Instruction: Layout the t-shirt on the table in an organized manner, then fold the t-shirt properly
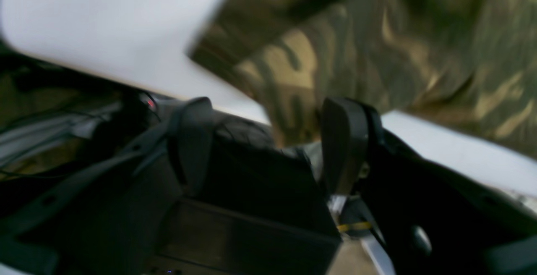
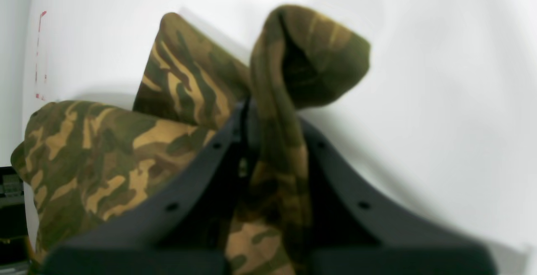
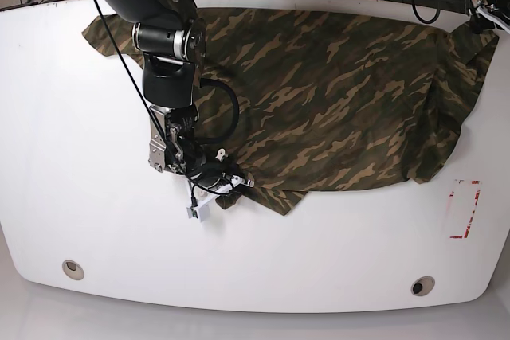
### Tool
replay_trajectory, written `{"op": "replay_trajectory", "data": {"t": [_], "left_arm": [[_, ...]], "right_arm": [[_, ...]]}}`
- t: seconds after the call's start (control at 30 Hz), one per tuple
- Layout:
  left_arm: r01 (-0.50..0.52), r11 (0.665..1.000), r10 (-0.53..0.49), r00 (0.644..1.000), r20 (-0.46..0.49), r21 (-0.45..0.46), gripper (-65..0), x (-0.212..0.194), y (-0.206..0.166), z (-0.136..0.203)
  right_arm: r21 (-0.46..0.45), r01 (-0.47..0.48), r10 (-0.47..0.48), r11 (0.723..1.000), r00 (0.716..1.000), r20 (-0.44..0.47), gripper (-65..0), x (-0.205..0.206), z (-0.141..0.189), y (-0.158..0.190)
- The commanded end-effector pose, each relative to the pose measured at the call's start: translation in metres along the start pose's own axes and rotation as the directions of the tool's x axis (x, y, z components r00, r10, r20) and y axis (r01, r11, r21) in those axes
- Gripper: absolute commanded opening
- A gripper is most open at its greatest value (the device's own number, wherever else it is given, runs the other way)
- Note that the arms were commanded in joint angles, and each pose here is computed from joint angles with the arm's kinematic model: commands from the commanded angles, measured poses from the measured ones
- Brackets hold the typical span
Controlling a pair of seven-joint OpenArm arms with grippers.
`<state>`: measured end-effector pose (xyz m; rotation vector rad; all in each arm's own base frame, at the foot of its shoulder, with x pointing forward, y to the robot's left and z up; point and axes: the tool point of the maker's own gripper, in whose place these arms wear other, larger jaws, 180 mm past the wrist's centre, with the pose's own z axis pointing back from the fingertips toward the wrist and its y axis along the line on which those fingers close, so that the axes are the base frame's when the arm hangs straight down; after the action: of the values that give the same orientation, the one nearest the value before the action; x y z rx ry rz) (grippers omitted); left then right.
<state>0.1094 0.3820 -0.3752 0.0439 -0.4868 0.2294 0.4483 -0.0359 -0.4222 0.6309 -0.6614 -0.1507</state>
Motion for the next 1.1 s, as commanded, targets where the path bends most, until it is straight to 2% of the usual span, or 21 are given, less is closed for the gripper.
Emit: {"op": "replay_trajectory", "data": {"t": [0.0, 0.17, 0.3, 0.63, 0.9, 1.07], "left_arm": [[0.011, 1.000, -0.011, 0.999, 0.052, -0.011, -26.7, 0.018, -0.001, -0.001], [-0.018, 0.999, 0.021, 0.998, 0.056, -0.045, -26.7, 0.017, -0.012, -0.010], [0.010, 0.997, -0.006, 0.998, 0.055, -0.070, -26.8, 0.023, -0.023, -0.017], [0.041, 0.998, -0.039, 0.999, 0.029, -0.052, -26.8, 0.026, -0.027, -0.024], [0.082, 0.997, -0.082, 0.995, -0.054, -0.014, -26.8, 0.014, -0.030, -0.035], [0.064, 0.997, -0.067, 0.994, -0.085, -0.030, -26.8, 0.006, -0.035, -0.045]], "right_arm": [[0.008, -0.027, 0.027, 1.000, 0.998, 0.051, -63.6, 0.026, 0.004, 0.007], [0.043, -0.058, 0.056, 0.997, 0.997, 0.052, -63.6, 0.025, 0.005, 0.012], [0.053, -0.081, 0.078, 0.995, 0.995, 0.055, -63.6, 0.028, 0.008, 0.009], [0.051, -0.077, 0.075, 0.996, 0.996, 0.049, -63.6, 0.023, 0.009, 0.005], [0.037, -0.075, 0.073, 0.997, 0.996, 0.054, -63.6, 0.026, 0.013, -0.005], [0.037, -0.075, 0.073, 0.997, 0.996, 0.054, -63.6, 0.026, 0.013, -0.005]]}}
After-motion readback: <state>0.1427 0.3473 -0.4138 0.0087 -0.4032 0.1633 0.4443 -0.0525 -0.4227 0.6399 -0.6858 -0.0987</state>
